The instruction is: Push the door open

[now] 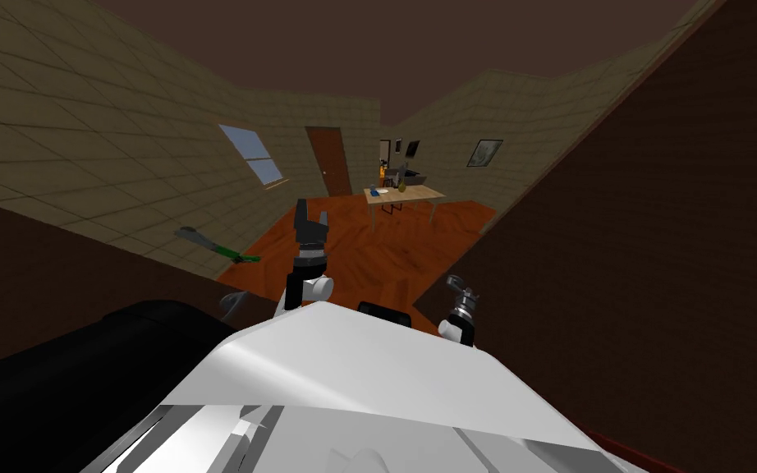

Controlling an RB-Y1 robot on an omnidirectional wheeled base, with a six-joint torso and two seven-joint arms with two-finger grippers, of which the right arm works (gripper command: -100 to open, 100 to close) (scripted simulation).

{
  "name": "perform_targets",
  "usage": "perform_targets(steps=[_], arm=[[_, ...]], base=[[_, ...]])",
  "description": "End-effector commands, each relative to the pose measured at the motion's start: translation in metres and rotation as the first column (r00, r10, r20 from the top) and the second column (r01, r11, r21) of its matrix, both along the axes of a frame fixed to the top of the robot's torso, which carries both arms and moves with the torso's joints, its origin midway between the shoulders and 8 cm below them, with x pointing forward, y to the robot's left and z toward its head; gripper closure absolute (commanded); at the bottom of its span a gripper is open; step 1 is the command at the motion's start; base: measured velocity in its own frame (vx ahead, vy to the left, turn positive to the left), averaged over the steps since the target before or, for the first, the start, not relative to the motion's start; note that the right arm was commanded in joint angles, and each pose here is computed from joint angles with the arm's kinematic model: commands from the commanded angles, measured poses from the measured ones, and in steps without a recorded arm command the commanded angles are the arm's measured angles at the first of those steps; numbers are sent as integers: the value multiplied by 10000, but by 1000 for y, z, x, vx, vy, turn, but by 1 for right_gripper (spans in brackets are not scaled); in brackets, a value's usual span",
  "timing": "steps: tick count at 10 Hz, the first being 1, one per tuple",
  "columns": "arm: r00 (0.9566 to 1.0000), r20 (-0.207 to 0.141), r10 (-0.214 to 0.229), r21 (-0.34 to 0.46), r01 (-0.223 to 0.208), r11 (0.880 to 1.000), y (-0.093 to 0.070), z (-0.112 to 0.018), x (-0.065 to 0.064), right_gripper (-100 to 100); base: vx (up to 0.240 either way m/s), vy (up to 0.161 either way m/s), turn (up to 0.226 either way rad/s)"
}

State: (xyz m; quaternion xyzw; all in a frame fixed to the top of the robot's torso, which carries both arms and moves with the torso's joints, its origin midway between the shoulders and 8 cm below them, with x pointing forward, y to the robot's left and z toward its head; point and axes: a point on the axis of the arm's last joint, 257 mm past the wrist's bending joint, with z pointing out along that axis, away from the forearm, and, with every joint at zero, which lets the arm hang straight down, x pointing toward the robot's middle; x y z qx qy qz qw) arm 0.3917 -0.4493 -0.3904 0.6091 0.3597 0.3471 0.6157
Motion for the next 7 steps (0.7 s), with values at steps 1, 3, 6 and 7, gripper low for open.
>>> perform_targets(steps=[1,3,6,7], arm=[[9997,105,-236,33,236,9997,-6,2,-2,100],[9990,109,-428,123,426,9990,-9,0,-6,100],[9965,54,-837,18,837,9965,-30,0,-18,100],[9954,63,-954,2,954,9954,-34,1,-21,100]], base=[[226,52,-78],[181,27,-61],[112,18,-47],[209,-6,-66]])
